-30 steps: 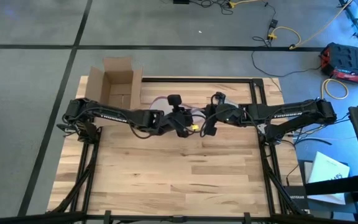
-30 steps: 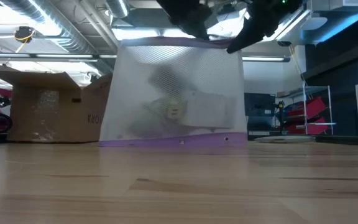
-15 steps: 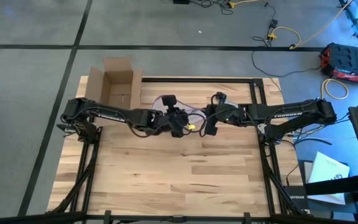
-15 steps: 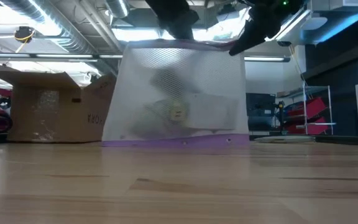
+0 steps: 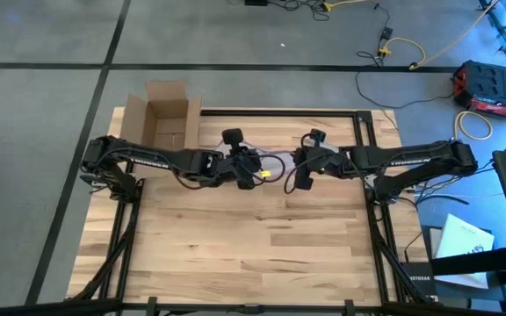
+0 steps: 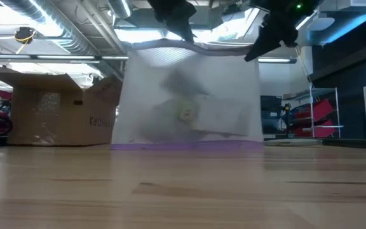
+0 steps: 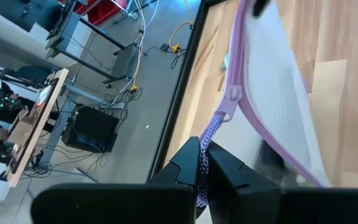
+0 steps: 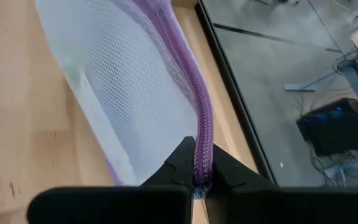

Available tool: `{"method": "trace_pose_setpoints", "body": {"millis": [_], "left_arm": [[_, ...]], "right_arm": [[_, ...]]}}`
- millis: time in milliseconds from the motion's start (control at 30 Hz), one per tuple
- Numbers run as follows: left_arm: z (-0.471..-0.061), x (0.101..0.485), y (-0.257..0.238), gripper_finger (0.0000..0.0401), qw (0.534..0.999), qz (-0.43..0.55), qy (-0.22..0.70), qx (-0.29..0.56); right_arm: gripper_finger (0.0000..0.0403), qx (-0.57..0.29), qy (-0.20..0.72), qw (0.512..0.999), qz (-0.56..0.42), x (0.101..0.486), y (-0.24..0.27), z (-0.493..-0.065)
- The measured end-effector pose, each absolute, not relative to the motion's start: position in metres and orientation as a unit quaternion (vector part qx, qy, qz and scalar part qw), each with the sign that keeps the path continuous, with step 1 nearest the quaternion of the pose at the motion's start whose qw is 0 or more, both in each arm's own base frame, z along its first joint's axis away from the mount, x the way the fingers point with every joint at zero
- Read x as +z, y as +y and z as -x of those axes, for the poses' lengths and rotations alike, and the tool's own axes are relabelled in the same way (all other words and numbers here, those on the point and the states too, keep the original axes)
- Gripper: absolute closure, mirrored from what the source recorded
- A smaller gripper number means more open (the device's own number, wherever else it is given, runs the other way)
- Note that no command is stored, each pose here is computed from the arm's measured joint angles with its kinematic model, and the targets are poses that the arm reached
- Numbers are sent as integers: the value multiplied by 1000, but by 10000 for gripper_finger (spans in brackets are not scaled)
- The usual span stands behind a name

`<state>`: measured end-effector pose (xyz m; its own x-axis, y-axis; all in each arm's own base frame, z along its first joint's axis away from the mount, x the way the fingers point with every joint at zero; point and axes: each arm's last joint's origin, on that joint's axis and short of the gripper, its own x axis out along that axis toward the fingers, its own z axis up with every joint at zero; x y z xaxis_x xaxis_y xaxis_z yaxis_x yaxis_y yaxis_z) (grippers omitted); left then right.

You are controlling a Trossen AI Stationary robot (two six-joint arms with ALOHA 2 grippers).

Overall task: Unpack boxes
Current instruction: Close the zip bag

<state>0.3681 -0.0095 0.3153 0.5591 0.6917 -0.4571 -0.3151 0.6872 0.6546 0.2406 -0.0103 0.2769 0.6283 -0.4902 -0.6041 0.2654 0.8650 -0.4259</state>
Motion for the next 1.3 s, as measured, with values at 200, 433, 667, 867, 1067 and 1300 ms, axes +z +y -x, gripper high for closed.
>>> {"method": "trace_pose_setpoints", "body": {"millis": [200,433,667,867,1067,1300], "left_arm": [[-368,315,-9,401,843,-259,364,299],[-368,315,-8,401,843,-258,364,300],[-368,315,-7,401,843,-257,364,301],[-368,315,-7,401,844,-252,363,303],[-368,315,-7,401,844,-251,363,304],[-368,314,-4,401,843,-248,365,307]], "right_arm": [[403,-215,386,884,150,284,-11,-223],[403,-229,405,876,127,290,-11,-202],[403,-241,420,869,100,294,-11,-178],[403,-261,434,861,57,297,-12,-156],[403,-263,463,846,22,297,-11,-135],[403,-275,480,833,-12,297,-11,-117]]}}
